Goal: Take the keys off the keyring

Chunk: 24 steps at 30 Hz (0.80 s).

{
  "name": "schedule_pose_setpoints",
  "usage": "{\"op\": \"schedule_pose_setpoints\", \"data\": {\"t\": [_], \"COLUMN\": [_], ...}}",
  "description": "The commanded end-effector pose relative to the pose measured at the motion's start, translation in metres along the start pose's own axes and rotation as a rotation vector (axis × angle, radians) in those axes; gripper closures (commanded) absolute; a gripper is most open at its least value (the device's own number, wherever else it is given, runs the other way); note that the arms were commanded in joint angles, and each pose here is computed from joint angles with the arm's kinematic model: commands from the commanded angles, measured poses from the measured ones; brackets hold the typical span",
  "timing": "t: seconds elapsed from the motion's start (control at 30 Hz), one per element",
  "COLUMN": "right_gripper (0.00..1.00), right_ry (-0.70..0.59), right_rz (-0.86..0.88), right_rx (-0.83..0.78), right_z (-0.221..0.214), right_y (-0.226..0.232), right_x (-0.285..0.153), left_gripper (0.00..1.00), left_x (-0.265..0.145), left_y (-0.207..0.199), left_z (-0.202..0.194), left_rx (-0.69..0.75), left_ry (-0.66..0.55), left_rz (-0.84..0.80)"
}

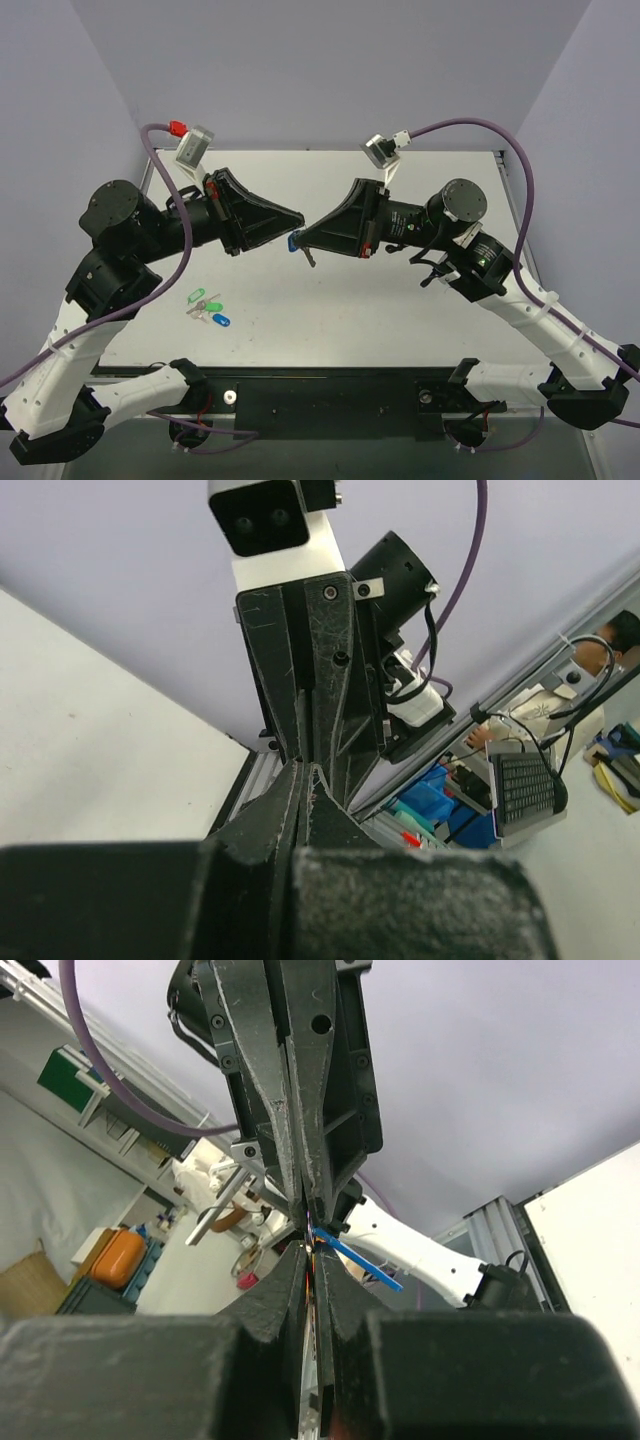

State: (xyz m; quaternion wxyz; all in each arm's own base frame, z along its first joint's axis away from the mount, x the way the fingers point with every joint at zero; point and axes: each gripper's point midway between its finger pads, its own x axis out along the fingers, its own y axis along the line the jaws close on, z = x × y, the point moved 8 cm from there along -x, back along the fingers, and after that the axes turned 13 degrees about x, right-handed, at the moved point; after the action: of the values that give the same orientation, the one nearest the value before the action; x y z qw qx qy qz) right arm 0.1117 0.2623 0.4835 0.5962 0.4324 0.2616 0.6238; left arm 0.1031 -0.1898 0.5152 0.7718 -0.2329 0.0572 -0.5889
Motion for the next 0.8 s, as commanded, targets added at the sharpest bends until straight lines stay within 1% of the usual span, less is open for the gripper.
{"op": "schedule_pose_setpoints", "data": {"t": [0.0,0.2,0.37,0.77], "right_gripper": [1.00,1.00,1.00,1.00], "right_ry": [0.018,0.033,0.040,0.046], "right_rz": [0.055,0.045,0.040,0.028], "right_rx": [-0.011,-0.004,-0.007,-0.015], "right_z": [0.004,0.002,0.001,0.000], "right_y": [0.011,0.010,0.010,0.011], "right_x": [0.006,0.004,0.003,0.001], "left_gripper": [1.00,1.00,1.00,1.00], "left_x": [-0.006,-0.005,-0.009,-0.019], "left_y": [-0.009,-0.008,-0.008,-0.008], "left_z": [-0.015,-0.020,-0.025,-0.034], "left_rx": [0.026,0.056,0.062,0.079], "left_ry": [0.182,0.255,0.294,0.345], "left_rz": [-0.124,-0.155,-0.172,-0.162]}}
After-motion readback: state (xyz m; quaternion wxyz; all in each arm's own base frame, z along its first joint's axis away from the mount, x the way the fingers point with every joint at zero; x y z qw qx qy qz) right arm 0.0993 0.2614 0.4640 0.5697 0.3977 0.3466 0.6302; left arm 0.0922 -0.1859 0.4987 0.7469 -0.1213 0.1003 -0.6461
